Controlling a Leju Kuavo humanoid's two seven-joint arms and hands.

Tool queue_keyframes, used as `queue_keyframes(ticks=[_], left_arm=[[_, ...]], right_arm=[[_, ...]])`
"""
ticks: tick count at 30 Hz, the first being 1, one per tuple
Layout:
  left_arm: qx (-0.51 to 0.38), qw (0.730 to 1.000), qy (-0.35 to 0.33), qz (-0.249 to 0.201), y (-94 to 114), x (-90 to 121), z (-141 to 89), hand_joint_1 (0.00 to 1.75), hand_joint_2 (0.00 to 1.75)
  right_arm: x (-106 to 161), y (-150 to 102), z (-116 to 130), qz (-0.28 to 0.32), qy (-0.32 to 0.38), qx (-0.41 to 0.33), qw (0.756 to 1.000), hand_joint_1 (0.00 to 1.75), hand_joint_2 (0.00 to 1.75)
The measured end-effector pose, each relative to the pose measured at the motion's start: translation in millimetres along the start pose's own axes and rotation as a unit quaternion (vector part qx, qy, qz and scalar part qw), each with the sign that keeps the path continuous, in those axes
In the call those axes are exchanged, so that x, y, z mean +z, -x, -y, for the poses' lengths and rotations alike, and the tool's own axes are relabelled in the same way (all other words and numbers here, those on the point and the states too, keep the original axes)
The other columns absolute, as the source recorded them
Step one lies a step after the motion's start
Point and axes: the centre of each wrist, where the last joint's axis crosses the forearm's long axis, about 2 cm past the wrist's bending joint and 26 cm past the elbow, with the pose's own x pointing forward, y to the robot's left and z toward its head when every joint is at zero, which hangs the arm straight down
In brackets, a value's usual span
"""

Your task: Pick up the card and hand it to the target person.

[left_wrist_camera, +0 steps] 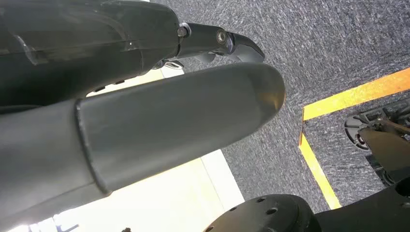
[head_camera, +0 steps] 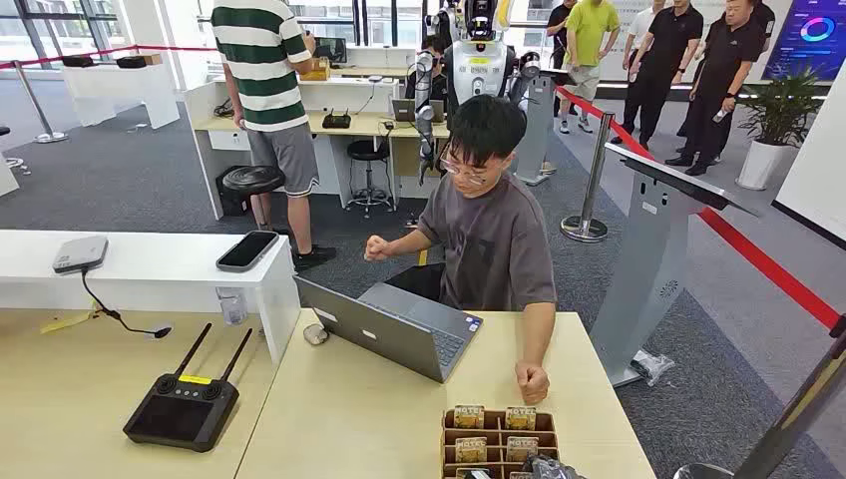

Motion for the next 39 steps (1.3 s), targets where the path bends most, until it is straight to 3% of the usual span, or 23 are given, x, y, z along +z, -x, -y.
queue_keyframes(ticks=[17, 39], left_arm=[[0.002, 1.000, -0.001, 0.002, 0.3, 0.1, -0.4, 0.00, 0.00], [0.002, 1.000, -0.002, 0.003, 1.2, 0.5, -2.1, 0.00, 0.00]], right_arm=[[-0.8, -1.6, 1.9, 0.008, 0.004, -0.018, 1.000, 1.39, 1.75], [-1.0, -9.6, 23.8, 0.042, 0.034, -0.009, 0.998, 1.54, 1.75]])
